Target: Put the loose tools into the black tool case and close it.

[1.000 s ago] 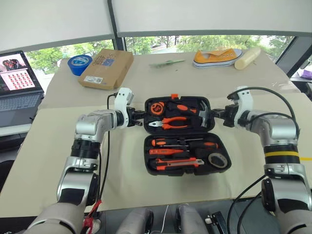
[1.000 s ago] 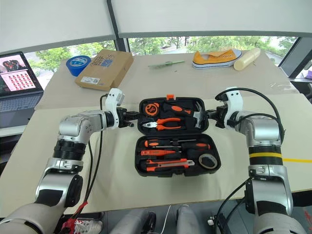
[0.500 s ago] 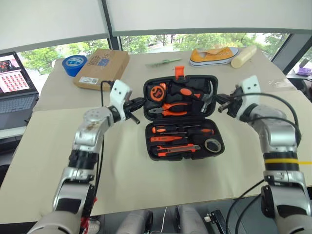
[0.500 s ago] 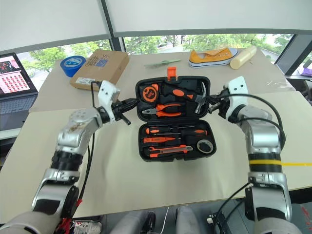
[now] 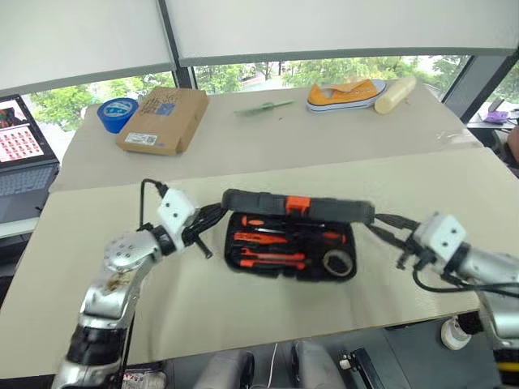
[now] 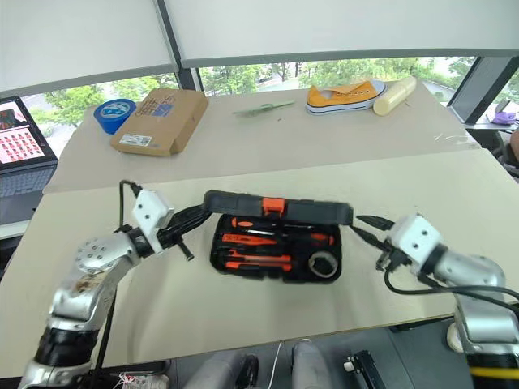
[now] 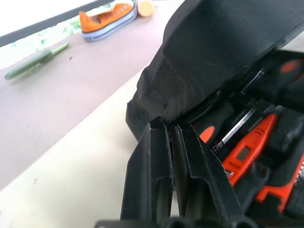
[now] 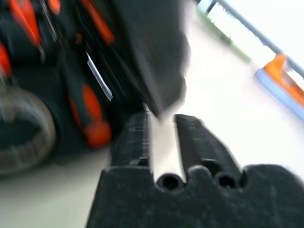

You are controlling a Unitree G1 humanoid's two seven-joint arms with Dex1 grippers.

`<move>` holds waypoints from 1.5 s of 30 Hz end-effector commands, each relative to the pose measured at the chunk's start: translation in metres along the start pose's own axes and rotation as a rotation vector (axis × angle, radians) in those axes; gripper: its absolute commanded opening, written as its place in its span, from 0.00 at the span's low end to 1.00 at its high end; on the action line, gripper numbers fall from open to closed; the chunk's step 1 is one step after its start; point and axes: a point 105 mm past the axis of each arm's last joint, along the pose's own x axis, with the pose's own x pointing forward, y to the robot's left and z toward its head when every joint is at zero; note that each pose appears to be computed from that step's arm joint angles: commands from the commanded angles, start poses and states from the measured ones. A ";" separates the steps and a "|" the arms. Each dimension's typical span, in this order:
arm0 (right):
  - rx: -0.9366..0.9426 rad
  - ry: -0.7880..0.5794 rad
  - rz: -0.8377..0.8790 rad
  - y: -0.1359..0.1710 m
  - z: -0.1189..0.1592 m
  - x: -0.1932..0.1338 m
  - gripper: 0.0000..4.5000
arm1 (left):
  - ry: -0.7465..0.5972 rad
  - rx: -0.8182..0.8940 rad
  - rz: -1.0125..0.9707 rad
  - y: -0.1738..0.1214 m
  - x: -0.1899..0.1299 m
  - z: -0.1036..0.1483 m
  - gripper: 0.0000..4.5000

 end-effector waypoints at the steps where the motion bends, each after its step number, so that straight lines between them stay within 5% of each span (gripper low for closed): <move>1: 0.074 0.177 0.202 0.028 0.003 -0.075 0.46 | 0.193 -0.085 0.038 0.023 -0.076 -0.018 0.37; 5: 0.232 0.267 0.451 0.074 0.003 -0.103 0.46 | 0.363 -0.092 -0.218 0.026 -0.099 -0.023 0.42; 8: 0.232 0.222 0.492 0.083 0.004 -0.081 0.31 | 0.424 0.052 -0.291 0.048 -0.074 -0.032 0.43; 12: 0.216 0.185 0.548 0.095 0.007 -0.055 0.00 | 0.300 0.169 -0.287 0.069 -0.009 -0.012 0.19; 15: 0.216 0.163 0.588 0.103 0.011 -0.042 0.00 | 0.253 0.246 -0.327 0.067 0.027 -0.001 0.02; 23: 0.160 0.118 0.719 0.128 0.018 -0.015 0.00 | 0.116 0.347 -0.512 0.027 0.103 0.026 0.02; 28: 0.076 0.160 0.591 0.113 0.005 0.013 0.00 | 0.136 0.411 -0.639 0.006 0.108 0.020 0.02; 36: -0.039 0.279 0.247 0.043 -0.026 0.035 0.00 | 0.217 0.427 -0.824 -0.013 0.082 0.001 0.02; 45: -0.012 0.305 0.311 0.031 -0.034 0.011 0.00 | 0.102 0.339 -0.753 -0.016 0.088 0.030 0.02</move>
